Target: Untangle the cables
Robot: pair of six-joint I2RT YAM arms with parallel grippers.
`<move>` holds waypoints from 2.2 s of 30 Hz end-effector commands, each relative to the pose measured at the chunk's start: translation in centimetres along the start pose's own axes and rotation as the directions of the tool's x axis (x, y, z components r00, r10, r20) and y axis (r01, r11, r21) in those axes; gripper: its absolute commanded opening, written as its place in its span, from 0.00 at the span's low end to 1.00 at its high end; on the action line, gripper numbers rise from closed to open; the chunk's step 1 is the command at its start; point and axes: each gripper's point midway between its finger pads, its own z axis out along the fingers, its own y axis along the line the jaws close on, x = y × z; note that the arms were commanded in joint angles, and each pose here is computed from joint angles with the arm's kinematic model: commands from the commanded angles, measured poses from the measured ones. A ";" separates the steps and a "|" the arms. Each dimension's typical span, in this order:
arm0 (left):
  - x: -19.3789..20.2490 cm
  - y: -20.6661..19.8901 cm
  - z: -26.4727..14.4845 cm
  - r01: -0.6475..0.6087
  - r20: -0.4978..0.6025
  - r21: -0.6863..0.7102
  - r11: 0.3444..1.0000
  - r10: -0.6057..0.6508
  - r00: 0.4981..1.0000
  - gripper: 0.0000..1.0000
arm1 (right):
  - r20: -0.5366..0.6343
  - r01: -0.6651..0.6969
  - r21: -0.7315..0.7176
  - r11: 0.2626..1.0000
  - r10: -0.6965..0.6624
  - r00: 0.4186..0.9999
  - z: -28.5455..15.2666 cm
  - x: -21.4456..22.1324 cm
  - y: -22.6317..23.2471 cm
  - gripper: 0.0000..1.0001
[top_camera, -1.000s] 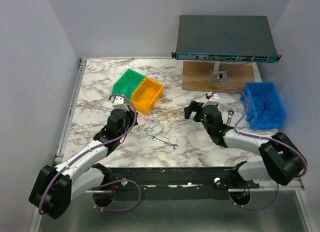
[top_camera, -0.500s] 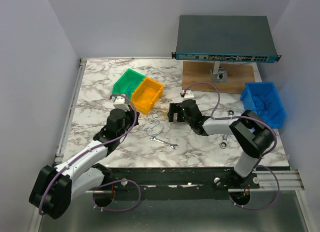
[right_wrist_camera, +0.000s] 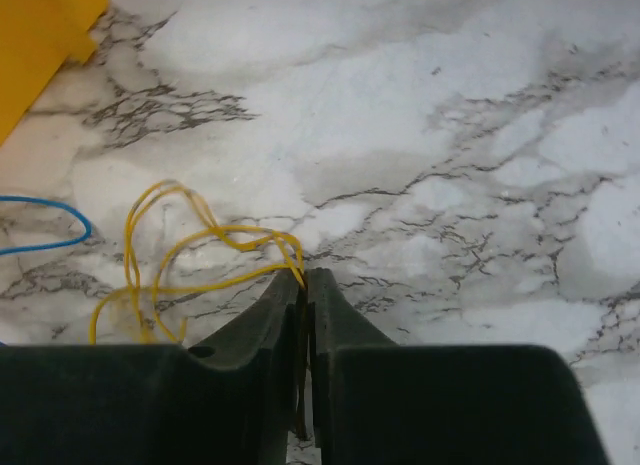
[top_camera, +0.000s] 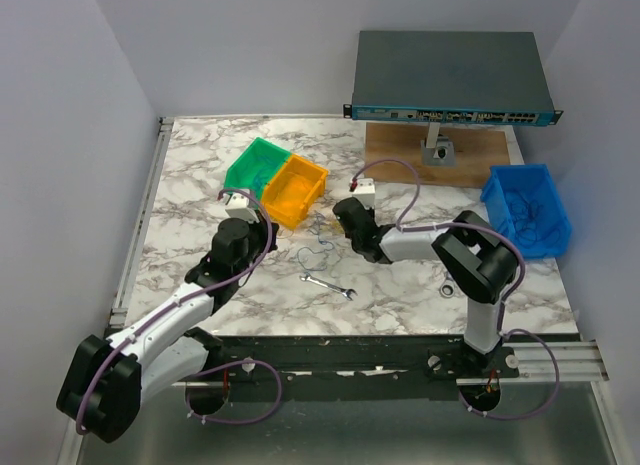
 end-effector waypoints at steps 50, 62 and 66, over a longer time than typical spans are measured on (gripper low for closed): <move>-19.9 -10.1 -12.7 -0.036 0.087 0.116 0.993 0.026 0.996 0.00 | 0.369 -0.353 -0.233 0.906 0.418 0.830 -11.8 -7.1 -13.7 0.01; -22.0 -12.4 -14.0 -0.129 0.025 0.170 0.977 0.126 0.992 0.00 | 0.297 -0.166 -0.510 0.844 0.354 0.887 -12.6 -7.4 -7.4 0.01; -20.5 -10.3 -13.7 -0.151 0.004 0.095 0.984 0.151 0.989 0.00 | 0.264 -0.151 -0.538 0.829 0.337 0.904 -11.9 -7.9 -5.6 0.01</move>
